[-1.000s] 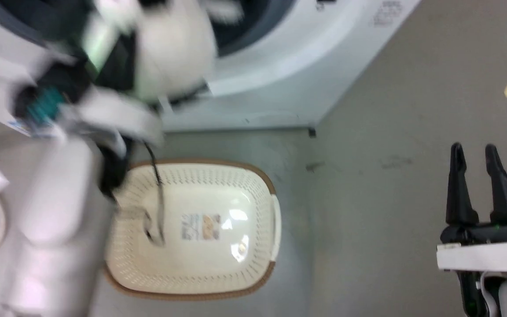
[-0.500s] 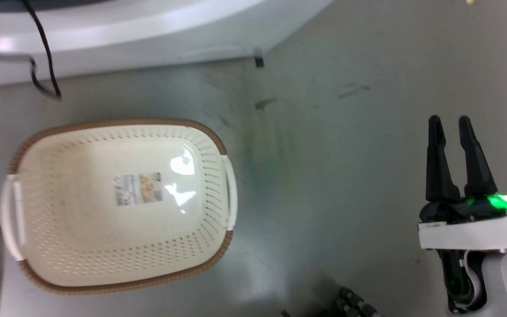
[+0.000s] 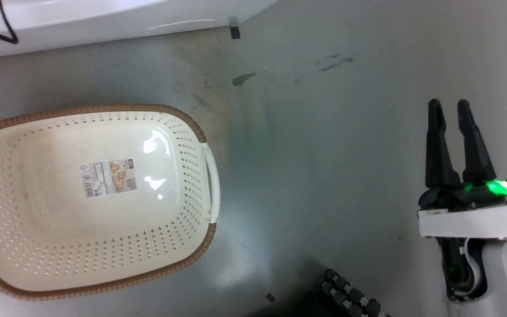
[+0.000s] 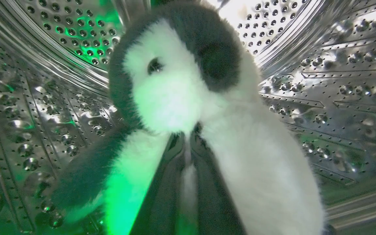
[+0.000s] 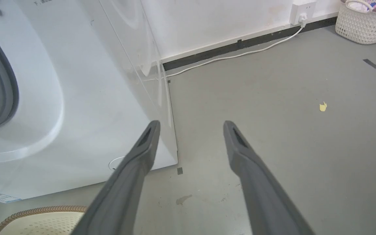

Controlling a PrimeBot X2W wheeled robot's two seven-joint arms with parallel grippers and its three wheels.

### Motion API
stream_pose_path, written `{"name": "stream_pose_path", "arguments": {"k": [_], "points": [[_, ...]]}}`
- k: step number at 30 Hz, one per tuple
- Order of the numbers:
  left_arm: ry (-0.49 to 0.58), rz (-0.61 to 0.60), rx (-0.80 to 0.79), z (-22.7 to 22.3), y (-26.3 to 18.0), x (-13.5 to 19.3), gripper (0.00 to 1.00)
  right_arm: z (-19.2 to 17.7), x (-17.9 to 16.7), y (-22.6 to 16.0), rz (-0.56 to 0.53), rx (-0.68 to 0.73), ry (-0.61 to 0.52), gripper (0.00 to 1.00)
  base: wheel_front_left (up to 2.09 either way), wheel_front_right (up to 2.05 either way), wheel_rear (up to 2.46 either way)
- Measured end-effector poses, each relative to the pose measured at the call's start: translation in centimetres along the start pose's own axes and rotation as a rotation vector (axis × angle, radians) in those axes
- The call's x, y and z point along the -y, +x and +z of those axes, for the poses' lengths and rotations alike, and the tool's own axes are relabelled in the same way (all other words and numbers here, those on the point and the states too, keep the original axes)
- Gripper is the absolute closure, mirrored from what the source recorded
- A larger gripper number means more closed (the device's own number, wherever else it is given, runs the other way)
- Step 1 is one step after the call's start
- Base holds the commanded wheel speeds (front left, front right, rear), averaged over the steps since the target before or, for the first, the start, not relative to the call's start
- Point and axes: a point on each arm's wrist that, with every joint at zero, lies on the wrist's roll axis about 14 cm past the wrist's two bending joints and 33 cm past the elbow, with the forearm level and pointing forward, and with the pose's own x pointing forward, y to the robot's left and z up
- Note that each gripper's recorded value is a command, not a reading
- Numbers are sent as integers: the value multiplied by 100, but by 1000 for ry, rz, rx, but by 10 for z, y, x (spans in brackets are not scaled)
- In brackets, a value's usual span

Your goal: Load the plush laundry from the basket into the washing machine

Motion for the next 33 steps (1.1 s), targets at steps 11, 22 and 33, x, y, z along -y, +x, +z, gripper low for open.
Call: {"name": "stream_pose_path", "arguments": {"k": [11, 22, 33], "points": [[-24, -23, 78, 9, -35, 11, 0, 32, -12, 7, 46, 98, -46, 0, 0, 0, 0], [-38, -60, 91, 28, -133, 28, 0, 83, -39, -23, 133, 229, -92, 0, 0, 0, 0], [-86, 0, 252, 67, -285, 26, 0, 119, -76, -70, 260, 335, -62, 0, 0, 0, 0]]}}
